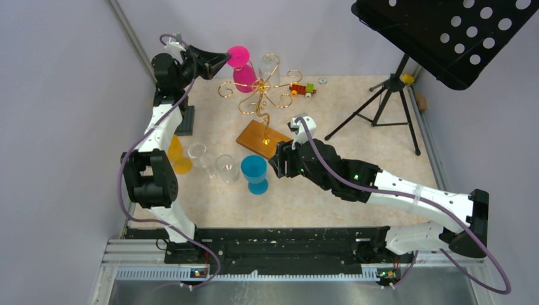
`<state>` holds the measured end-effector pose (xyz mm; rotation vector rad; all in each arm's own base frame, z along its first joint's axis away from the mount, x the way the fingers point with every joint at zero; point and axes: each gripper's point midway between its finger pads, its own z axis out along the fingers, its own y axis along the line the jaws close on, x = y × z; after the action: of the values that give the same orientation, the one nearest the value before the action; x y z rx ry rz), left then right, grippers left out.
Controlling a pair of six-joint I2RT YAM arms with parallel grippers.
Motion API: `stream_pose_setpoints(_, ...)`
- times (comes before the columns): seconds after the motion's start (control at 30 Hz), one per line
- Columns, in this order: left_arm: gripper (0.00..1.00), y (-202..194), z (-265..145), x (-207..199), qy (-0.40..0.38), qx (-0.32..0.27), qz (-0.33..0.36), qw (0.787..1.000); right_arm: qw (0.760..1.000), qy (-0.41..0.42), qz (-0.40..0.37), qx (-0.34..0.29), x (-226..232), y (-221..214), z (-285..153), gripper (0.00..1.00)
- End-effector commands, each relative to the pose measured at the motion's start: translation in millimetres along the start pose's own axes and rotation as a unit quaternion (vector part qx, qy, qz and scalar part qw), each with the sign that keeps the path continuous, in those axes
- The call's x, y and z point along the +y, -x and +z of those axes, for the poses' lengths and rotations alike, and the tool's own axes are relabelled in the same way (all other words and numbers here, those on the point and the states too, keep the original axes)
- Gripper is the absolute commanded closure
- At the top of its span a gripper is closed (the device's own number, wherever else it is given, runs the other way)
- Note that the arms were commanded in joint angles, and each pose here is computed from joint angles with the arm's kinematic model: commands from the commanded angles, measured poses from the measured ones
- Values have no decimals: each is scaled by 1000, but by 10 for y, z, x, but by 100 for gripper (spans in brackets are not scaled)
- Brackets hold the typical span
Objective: Take the wine glass off the wine glass rack
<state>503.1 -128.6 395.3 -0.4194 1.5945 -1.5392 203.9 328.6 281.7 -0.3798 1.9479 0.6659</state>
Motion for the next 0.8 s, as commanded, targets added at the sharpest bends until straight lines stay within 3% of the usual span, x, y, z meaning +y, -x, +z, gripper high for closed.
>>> stream_pose_setpoints(0.0, 100, -92, -57, -333, -50, 44, 43, 997, 1000, 9, 13, -13, 33, 88, -15, 46)
stream_pose_setpoints(0.37, 100, -233, -93, -405, -65, 105, 58, 991, 1000, 14, 14, -9, 66, 77, 8, 46)
stream_pose_setpoints(0.77, 100, -134, 92, -319, -58, 89, 56, 993, 1000, 13, 12, -3, 64, 42, 23, 46)
